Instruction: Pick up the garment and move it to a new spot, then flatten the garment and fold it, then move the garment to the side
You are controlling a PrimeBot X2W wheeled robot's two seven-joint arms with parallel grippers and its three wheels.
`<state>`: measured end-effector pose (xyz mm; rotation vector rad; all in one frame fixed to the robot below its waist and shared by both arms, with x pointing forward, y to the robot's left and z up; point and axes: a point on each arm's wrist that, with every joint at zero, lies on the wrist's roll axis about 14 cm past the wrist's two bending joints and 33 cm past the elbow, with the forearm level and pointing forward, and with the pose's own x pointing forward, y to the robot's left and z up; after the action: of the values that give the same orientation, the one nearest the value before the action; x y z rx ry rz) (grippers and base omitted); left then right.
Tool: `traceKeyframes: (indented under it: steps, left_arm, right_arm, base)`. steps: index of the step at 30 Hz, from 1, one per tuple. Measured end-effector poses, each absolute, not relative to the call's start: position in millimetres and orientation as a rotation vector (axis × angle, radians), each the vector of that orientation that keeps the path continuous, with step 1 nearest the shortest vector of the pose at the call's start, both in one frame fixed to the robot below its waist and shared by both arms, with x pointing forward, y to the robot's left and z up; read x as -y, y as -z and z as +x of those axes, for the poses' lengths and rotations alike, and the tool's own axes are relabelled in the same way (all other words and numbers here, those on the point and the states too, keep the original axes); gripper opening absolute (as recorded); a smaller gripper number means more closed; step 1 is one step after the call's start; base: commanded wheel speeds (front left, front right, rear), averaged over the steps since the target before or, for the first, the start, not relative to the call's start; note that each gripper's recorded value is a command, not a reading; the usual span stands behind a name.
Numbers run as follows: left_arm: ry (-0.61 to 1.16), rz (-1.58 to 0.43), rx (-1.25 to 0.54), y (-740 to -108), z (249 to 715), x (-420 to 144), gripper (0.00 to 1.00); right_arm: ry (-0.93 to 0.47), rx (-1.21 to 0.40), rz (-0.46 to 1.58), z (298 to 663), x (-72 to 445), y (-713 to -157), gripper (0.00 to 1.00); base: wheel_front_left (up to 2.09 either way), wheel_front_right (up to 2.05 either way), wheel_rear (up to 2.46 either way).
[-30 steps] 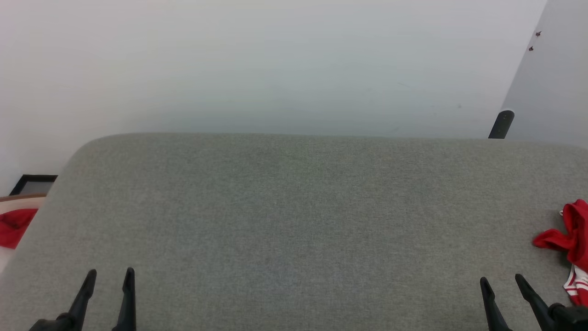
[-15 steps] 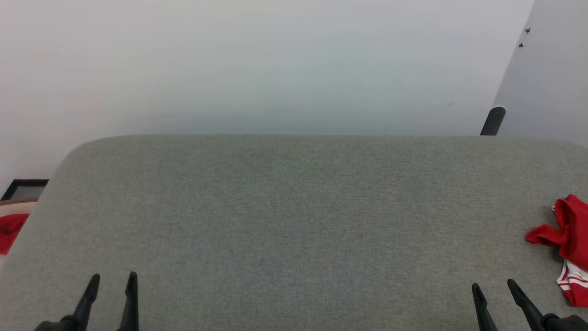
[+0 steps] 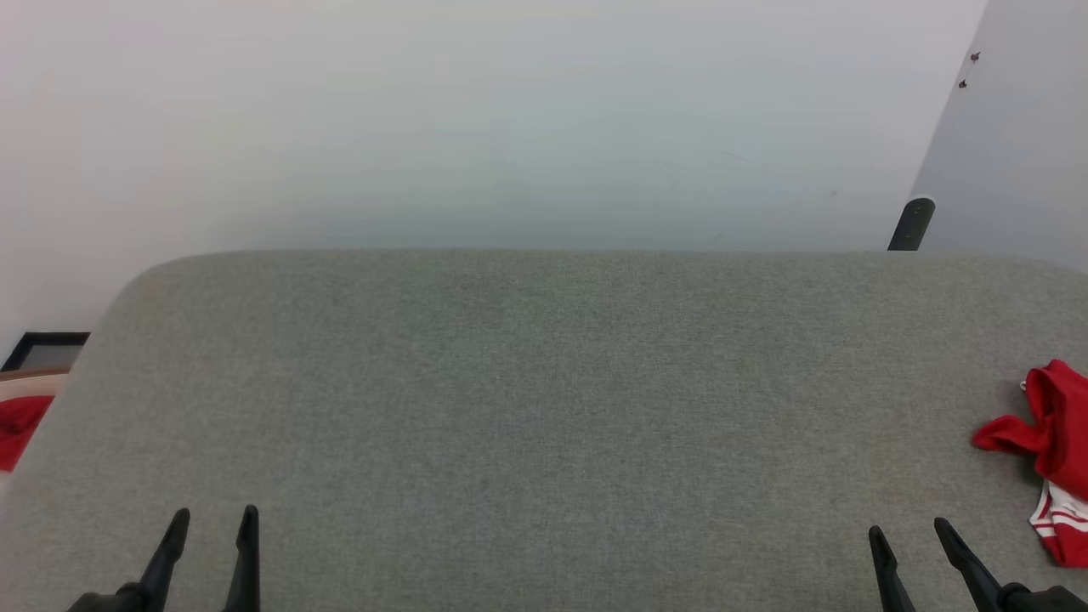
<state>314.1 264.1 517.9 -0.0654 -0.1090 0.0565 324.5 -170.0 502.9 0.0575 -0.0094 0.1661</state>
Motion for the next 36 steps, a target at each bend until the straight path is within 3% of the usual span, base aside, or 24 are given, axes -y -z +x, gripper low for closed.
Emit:
traceKeyframes:
  steps: [6, 7, 15, 36]
  left_arm:
    - [-0.054, -0.063, 0.107, -517, 313, -264, 1.0]
    - [-0.053, -0.063, 0.107, -517, 313, -263, 0.0]
    - [-0.068, -0.143, 0.004, -481, 303, -251, 0.0]
    - [-0.126, -0.515, -0.005, -481, 321, -249, 0.0]
  right_arm:
    - [-0.173, 0.01, 0.058, 325, 168, -502, 1.0]
    - [-0.174, 0.009, 0.058, 325, 167, -502, 0.0]
    - [-0.164, -0.079, 0.095, 318, 165, -475, 0.0]
    - [-0.076, -0.091, 0.482, 335, 177, -479, 0.0]
  base:
    - [0.0, 0.0, 0.0]
    - [0.0, 0.0, 0.0]
    - [0.0, 0.0, 0.0]
    - [0.0, 0.0, 0.0]
